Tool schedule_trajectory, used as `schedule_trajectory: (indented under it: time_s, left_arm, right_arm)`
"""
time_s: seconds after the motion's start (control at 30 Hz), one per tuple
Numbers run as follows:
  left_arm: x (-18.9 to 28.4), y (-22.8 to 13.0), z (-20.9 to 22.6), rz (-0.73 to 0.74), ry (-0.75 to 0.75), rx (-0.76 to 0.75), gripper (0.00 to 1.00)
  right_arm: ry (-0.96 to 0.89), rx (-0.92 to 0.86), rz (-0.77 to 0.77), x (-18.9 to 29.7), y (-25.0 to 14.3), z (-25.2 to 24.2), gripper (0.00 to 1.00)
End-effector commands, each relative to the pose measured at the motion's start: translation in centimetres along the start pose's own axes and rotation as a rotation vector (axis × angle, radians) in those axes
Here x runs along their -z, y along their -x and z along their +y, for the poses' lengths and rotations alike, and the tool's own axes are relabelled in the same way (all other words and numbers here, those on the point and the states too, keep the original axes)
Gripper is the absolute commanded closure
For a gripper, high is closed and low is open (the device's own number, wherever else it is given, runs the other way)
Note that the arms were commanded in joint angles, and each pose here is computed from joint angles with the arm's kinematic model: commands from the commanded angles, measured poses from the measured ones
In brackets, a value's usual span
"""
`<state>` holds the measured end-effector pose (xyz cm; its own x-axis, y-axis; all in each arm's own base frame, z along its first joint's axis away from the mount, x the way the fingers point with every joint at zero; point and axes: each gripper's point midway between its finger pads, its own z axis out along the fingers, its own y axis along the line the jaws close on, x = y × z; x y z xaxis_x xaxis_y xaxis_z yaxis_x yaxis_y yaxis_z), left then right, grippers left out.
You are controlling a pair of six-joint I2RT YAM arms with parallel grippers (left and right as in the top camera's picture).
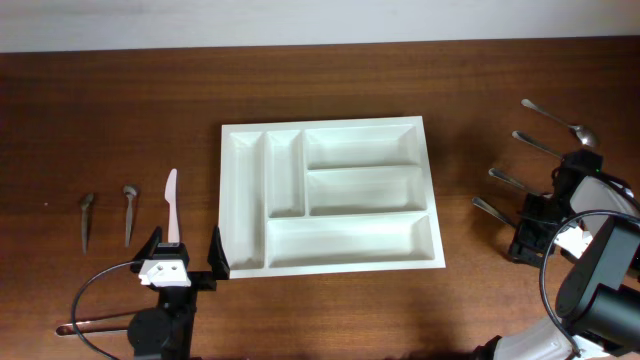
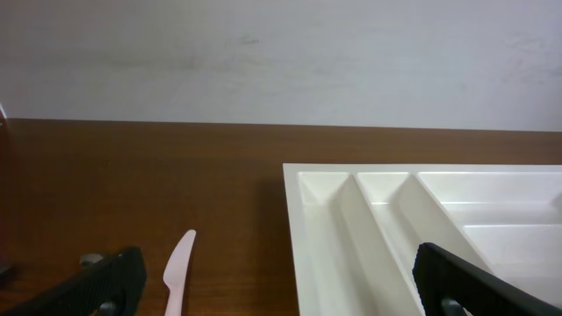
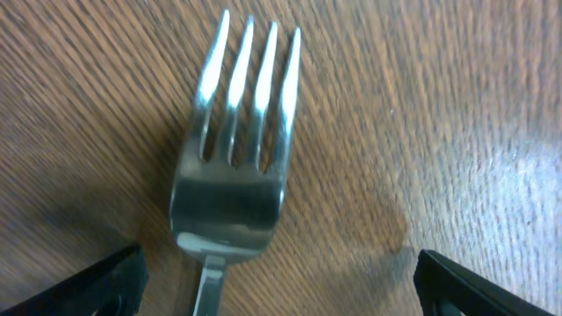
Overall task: Pack container
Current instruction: 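Lower the right gripper and grasp a silver fork by its neck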
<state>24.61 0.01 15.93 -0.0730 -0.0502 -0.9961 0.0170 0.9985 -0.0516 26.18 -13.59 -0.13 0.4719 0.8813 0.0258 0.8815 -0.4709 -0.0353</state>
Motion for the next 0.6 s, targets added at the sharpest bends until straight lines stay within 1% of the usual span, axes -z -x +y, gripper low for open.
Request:
schedule_trajectory:
  time_s: [0.0,0.13,0.17,0.23,0.27,0.43,0.47,0.5,0.53,0.57]
  left_arm:
    - [0.0,-0.1,0.3,0.000,0.017,0.007,0.01]
    - [0.0,-0.1,0.3,0.000,0.017,0.007,0.01]
    - [0.0,-0.1,0.3,0.000,0.017,0.007,0.01]
    - [0.0,-0.1,0.3,0.000,0.017,0.007,0.01]
    - [0.0,-0.1,0.3,0.000,0.017,0.007,0.01]
    - [0.0,-0.1,0.3,0.000,0.017,0.007,0.01]
    - [0.0,-0.1,0.3,0.000,0.017,0.007,0.01]
    - [0.0,-0.1,0.3,0.000,0.017,0.007,0.01]
    - [0.0,-0.1,0.3,0.000,0.017,0.007,0.01]
    - [0.0,-0.1,0.3,0.000,0.017,0.007,0.01]
  right_arm:
    - [-0.016,0.005,-0.058,-0.5,0.5,0.1,0.00]
    - [-0.003,0.027,-0.066,-0.7,0.0,0.5,0.01]
    - [0.003,0.032,-0.066,-0.8,-0.2,0.7,0.02]
    - [0.014,0.044,-0.065,-0.8,-0.6,1.0,0.12]
    - [0.019,0.048,-0.065,-0.8,-0.7,1.1,0.14]
    - [0.045,0.083,-0.066,-0.8,-1.7,1.7,0.15]
    - [0.048,0.087,-0.066,-0.8,-1.8,1.7,0.19]
    - [0.050,0.092,-0.067,-0.8,-2.0,1.8,0.24]
    - [0.050,0.092,-0.069,-0.8,-2.0,1.8,0.32]
    - [0.051,0.092,-0.069,-0.8,-2.0,1.8,0.37]
